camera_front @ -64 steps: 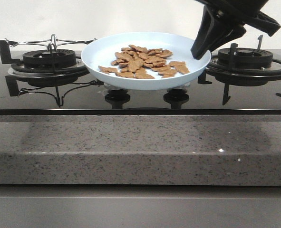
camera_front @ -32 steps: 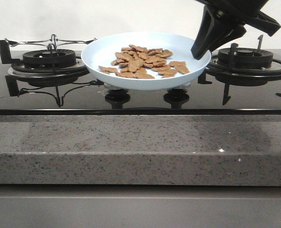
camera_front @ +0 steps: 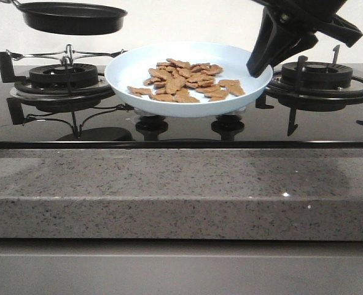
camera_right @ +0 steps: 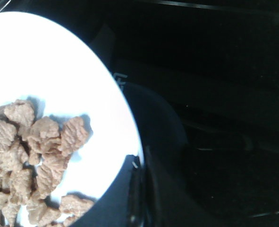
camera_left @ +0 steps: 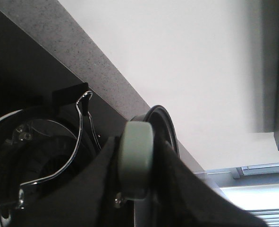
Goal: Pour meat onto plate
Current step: 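Level the pan and move it back over its burner with the left gripper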
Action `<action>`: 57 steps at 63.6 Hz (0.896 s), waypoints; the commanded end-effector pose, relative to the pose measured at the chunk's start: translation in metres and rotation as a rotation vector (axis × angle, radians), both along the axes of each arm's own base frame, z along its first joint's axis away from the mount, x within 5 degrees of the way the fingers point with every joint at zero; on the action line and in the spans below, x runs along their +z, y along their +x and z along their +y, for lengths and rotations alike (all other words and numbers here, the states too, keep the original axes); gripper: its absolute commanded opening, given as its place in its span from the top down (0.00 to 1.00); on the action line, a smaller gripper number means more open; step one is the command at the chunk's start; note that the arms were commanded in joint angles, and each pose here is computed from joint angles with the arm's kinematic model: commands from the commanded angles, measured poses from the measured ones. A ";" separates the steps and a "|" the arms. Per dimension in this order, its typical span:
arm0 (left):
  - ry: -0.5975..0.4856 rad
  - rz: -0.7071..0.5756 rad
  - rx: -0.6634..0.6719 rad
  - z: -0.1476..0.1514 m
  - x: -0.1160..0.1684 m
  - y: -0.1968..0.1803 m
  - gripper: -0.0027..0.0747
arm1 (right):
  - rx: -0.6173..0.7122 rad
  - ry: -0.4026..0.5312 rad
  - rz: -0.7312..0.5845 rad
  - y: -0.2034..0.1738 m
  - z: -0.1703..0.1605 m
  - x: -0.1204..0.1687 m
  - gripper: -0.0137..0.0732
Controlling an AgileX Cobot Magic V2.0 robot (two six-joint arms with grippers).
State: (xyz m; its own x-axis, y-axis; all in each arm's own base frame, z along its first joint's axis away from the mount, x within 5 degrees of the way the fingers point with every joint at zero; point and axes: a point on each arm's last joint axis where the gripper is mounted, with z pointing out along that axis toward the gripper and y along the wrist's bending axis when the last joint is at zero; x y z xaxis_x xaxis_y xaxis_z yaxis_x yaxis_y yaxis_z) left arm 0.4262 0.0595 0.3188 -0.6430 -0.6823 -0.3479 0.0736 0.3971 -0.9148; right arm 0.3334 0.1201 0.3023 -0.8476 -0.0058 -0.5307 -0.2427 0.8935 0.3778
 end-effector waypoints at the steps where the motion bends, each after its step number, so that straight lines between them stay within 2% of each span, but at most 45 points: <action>1: -0.060 -0.093 0.033 0.003 0.037 -0.009 0.98 | -0.023 0.058 -0.107 -0.004 -0.001 0.029 0.88; 8: -0.051 -0.073 0.047 0.009 0.035 -0.010 0.98 | -0.023 0.058 -0.107 -0.004 -0.001 0.029 0.88; 19: 0.022 -0.009 0.030 0.011 0.023 -0.011 0.98 | -0.023 0.058 -0.107 -0.004 -0.001 0.029 0.88; 44: -0.019 0.079 0.074 0.013 -0.007 -0.012 0.98 | -0.023 0.058 -0.106 -0.004 -0.001 0.029 0.88; 53: -0.003 0.068 0.075 0.013 -0.008 -0.012 0.97 | -0.023 0.058 -0.106 -0.004 -0.001 0.029 0.88; 57: -0.007 0.055 0.076 0.013 -0.007 -0.012 0.93 | -0.023 0.058 -0.106 -0.004 -0.001 0.029 0.88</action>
